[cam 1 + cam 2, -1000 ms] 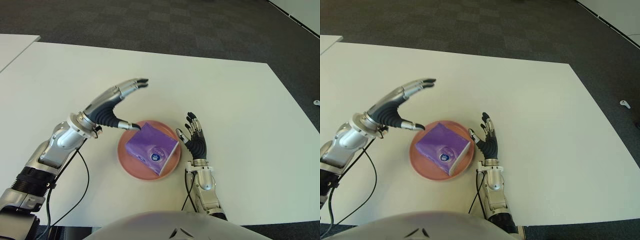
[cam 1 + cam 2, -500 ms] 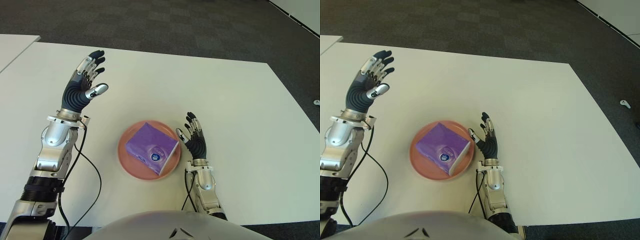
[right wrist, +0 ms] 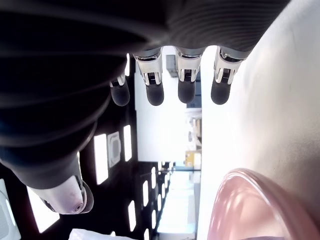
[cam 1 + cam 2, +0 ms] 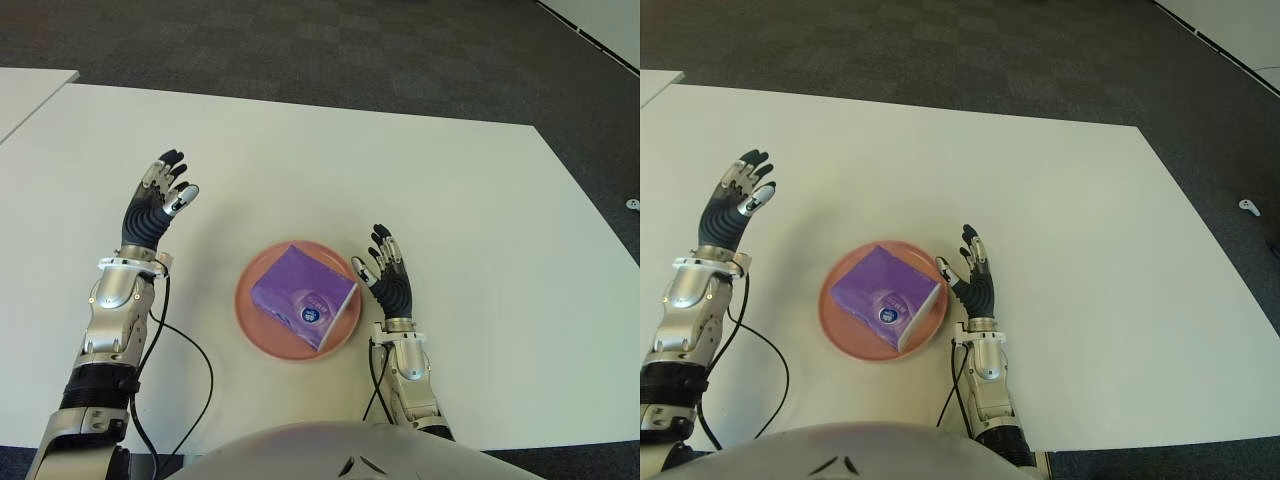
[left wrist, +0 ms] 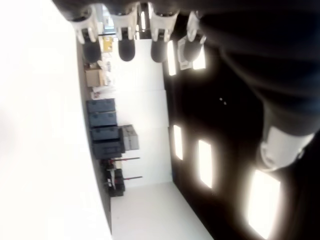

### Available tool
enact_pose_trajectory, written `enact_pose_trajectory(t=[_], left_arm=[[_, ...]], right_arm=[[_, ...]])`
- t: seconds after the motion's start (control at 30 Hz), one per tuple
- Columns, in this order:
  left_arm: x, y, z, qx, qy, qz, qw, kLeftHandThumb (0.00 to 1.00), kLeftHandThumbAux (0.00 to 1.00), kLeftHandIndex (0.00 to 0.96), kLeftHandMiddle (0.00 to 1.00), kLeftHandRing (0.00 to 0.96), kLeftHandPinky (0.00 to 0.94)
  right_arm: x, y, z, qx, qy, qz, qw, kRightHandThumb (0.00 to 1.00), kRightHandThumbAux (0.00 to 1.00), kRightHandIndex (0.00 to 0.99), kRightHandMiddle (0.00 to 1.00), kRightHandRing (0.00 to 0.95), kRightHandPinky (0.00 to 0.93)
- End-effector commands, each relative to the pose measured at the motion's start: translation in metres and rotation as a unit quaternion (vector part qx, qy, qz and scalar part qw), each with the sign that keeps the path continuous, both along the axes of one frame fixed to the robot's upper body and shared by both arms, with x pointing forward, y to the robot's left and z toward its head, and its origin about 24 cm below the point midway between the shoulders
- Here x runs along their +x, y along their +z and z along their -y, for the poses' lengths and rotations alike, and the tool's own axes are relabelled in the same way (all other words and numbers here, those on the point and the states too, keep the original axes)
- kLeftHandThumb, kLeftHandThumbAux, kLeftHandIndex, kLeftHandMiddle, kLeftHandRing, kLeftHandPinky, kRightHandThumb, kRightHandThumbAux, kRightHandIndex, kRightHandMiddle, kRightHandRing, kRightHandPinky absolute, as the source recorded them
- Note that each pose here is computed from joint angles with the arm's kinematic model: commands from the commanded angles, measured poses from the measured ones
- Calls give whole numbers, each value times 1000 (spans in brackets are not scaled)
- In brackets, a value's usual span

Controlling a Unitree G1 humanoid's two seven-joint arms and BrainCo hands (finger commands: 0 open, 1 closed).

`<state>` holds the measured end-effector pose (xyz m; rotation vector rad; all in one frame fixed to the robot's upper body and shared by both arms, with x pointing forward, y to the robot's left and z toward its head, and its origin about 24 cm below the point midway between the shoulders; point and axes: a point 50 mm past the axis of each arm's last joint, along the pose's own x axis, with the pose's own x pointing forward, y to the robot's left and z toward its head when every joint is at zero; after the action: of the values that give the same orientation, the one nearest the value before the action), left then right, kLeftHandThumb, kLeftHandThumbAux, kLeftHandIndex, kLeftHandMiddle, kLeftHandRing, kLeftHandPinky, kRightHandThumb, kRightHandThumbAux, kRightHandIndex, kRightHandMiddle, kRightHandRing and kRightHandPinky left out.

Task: Put the tissue paper into the plate.

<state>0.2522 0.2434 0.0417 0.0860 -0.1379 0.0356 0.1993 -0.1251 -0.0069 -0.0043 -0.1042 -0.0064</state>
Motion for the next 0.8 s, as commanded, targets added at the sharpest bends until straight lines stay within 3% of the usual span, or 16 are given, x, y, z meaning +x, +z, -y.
enact_pose_trajectory(t=[0.03, 0.33, 0.8], left_arm=[[-14, -34, 7, 5, 26, -58, 998, 0, 553, 0, 0, 0, 0], [-28, -53, 20, 17, 34, -91, 995, 0, 530, 0, 0, 0, 0], [-43, -70, 20, 71, 25, -128, 989, 0, 483, 0, 0, 0, 0]], right_arm=[[-52, -56, 1, -16, 0, -163, 986, 7, 658, 0, 0, 0, 0], [-55, -60, 7, -18, 8, -157, 987, 0, 655, 0, 0, 0, 3], [-55, -54, 7, -25, 1, -156, 987, 0, 690, 0, 0, 0, 9]])
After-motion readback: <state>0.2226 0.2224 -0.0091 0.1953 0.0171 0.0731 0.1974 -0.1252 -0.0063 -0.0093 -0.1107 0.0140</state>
